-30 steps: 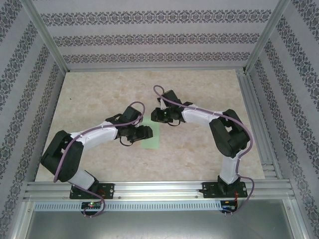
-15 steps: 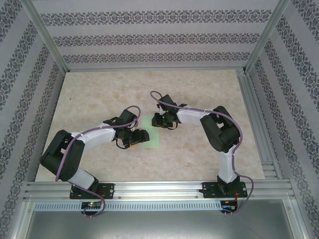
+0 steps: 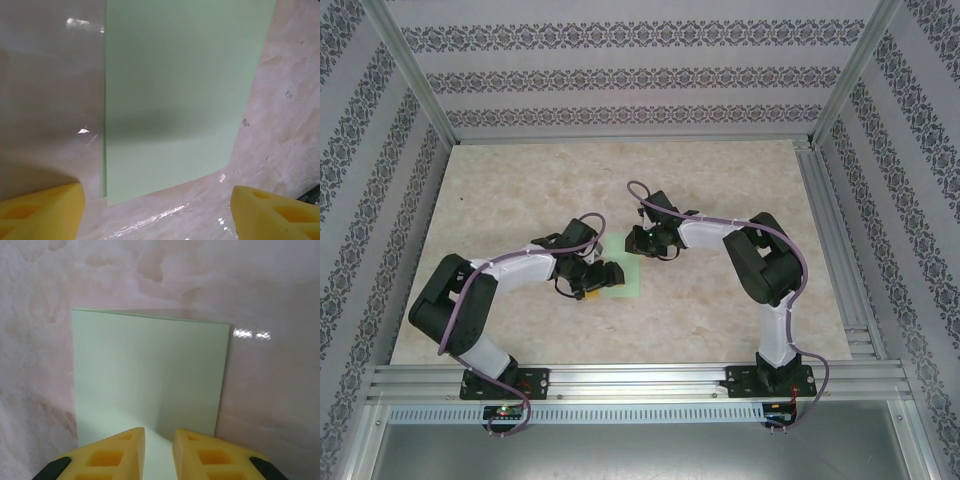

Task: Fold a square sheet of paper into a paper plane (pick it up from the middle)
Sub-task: Fold the triangle a second time at the center of the table.

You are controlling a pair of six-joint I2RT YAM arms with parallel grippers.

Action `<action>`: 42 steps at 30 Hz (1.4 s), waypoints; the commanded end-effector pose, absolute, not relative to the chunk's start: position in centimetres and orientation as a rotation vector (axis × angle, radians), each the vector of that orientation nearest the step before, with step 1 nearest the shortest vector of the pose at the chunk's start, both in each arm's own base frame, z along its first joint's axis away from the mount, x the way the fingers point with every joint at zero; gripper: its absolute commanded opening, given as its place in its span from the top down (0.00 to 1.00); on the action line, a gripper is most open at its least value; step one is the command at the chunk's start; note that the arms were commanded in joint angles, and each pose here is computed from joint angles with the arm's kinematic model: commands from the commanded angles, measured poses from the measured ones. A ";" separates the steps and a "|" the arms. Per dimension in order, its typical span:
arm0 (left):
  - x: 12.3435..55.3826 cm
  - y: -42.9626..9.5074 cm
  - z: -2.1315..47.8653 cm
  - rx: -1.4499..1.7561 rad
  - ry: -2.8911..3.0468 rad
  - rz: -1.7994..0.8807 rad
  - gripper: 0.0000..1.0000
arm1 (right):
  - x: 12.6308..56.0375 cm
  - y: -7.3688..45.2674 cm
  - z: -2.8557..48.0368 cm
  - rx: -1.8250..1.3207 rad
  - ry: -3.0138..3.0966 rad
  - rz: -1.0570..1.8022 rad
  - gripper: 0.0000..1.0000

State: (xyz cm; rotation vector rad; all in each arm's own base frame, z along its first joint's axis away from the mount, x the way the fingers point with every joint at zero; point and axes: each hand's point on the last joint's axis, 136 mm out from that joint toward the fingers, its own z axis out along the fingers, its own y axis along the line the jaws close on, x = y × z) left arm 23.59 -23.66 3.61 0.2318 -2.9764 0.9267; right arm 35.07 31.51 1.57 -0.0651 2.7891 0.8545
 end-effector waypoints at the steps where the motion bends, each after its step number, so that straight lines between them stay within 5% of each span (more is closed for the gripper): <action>1: 24.7 -24.7 4.7 0.199 -2.960 1.009 0.23 | 34.5 29.8 -1.5 0.000 2.851 0.760 0.76; 13: 25.0 -25.8 5.7 0.166 -2.939 1.084 0.24 | 34.4 29.6 -1.9 0.006 2.859 0.762 0.76; 22: 26.2 -26.9 7.4 0.121 -2.955 1.207 0.39 | 34.3 29.5 -1.9 0.014 2.857 0.772 0.76; 35: 28.6 -29.3 7.9 0.095 -2.915 1.351 0.29 | 34.1 29.7 -2.0 0.026 2.860 0.811 0.76; 42: 29.3 -29.1 6.7 0.115 -2.957 1.306 0.37 | 34.6 30.0 -0.3 0.033 2.806 0.938 0.77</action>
